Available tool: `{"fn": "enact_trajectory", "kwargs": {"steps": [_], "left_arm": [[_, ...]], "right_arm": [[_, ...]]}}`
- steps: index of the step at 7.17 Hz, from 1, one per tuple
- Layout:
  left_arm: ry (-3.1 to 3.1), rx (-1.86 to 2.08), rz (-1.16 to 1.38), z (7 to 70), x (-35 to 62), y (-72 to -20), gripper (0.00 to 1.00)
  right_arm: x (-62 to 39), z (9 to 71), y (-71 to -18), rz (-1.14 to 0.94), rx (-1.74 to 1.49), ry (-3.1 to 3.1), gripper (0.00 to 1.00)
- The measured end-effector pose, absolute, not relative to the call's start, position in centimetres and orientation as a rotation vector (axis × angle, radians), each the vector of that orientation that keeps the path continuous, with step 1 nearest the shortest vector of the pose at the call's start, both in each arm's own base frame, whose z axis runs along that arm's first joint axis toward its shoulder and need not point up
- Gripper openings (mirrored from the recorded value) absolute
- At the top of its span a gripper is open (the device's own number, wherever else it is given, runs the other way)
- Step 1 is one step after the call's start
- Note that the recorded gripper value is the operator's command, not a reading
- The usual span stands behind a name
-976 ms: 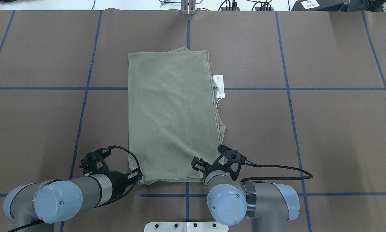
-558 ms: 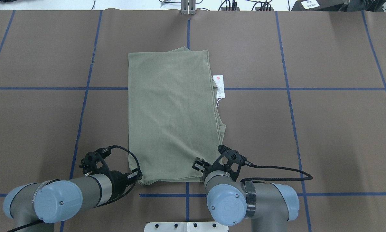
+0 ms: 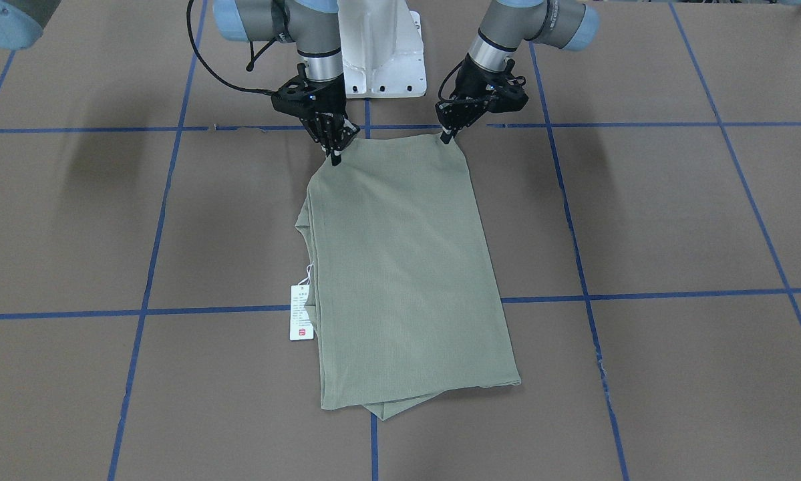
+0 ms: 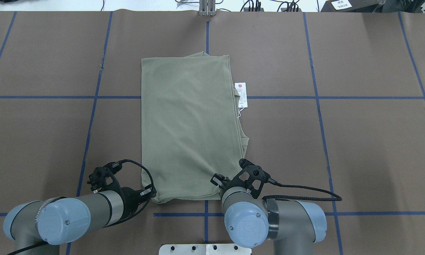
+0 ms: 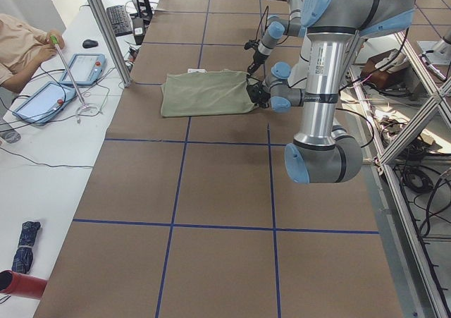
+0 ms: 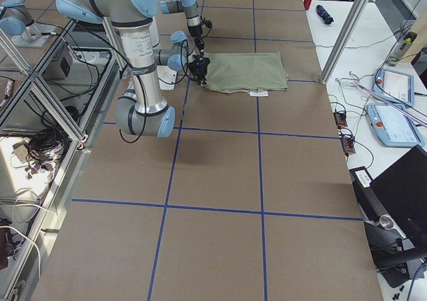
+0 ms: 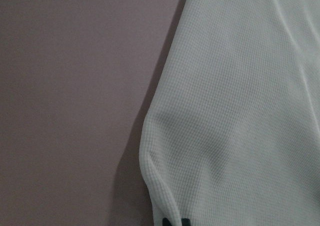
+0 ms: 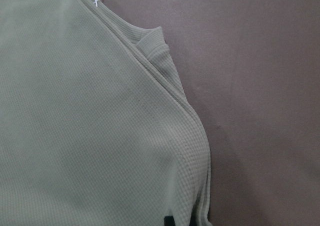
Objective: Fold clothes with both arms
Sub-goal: 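Lift the near edge with both grippers and fold it toward the far edge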
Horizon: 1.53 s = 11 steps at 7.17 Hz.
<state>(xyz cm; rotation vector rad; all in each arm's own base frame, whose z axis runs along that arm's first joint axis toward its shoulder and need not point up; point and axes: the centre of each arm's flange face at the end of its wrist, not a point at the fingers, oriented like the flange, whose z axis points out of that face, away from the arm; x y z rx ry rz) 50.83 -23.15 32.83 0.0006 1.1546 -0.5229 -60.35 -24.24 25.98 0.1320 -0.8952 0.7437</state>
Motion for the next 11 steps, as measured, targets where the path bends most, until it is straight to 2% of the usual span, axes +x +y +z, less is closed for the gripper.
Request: {"fn": "enact_trajectory", "kwargs": {"steps": [2,4,6,8,9,11], "left_arm": [[1.185,0.011,-0.501,31.0,49.8,-23.4,0.0],[1.221,0.003,-0.436,26.3,46.1,-23.0,0.0],[1.237,-0.055,-0.379,20.4,40.2,-21.2,0.0],[1.229,-0.072,-0.354,18.3,38.0,-20.5,0.0],[1.208,-0.045,-0.349,18.5,39.4,-21.5,0.0],[1.149,0.07,-0.352,19.3,42.4,-27.2,0.0]], "right_arm": [[-59.1,24.9,-24.8,0.757,0.133,-0.918,0.0],[-55.1,21.2,-24.2,0.757,0.124,-0.947,0.0],[-48.7,16.4,-20.8,0.719,0.096,-0.942,0.0],[-45.5,14.6,-19.1,0.693,0.083,-0.926,0.0],[-46.1,14.8,-19.7,0.685,0.102,-0.907,0.0],[-48.6,16.4,-24.8,0.696,0.179,-0.891,0.0]]}}
